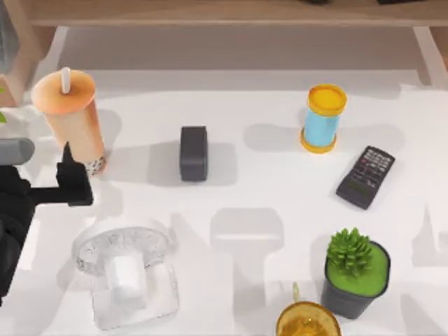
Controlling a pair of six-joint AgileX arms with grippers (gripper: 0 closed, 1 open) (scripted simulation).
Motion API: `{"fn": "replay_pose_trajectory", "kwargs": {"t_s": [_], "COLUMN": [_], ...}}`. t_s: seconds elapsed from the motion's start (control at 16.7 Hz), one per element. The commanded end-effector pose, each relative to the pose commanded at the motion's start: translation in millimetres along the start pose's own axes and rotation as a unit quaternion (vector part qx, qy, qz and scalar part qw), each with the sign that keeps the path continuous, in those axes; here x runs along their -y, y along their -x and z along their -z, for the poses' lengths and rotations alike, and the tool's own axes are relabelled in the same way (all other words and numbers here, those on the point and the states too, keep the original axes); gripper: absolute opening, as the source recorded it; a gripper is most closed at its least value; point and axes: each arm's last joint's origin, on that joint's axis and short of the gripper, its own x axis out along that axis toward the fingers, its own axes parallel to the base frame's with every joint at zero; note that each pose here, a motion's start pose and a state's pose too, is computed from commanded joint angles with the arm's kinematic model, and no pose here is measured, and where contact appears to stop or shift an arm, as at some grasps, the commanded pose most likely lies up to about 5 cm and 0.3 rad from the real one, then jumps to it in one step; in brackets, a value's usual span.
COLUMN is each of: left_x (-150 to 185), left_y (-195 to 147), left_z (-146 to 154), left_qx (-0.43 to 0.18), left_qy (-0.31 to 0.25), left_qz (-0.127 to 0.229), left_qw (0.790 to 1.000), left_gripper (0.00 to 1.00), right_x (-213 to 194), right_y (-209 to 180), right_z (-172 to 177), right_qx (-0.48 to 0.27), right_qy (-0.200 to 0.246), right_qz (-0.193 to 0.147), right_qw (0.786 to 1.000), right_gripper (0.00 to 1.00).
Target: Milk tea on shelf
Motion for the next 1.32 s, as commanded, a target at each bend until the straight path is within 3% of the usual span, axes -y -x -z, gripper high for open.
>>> {"fn": "replay_pose_trajectory", "kwargs": {"t_s": [0.3,0.72,1.32], "left_x": [17.9,18.8,23.4], "left_y": [-14.1,-18.5,-94.8], "left_z": [10.1,10.3,10.2], "left_qx": [0.004,0.004,0.004], "left_qy": [-0.002,-0.003,-0.003], "left_qz": [0.024,0.025,0.026], "left_qw": [1.000,1.000,1.000], "left_gripper": [1.00,1.00,1.00], "right_x": [0.0,0.0,0.0], "right_y": [0.0,0.0,0.0], "right_z": [0.0,0.0,0.0], "right_qx": [0.000,0.000,0.000], "right_qy": [0.000,0.000,0.000], "right_qz": [0.000,0.000,0.000], "right_qw": [1.000,1.000,1.000], "right_gripper": [1.00,1.00,1.00]}}
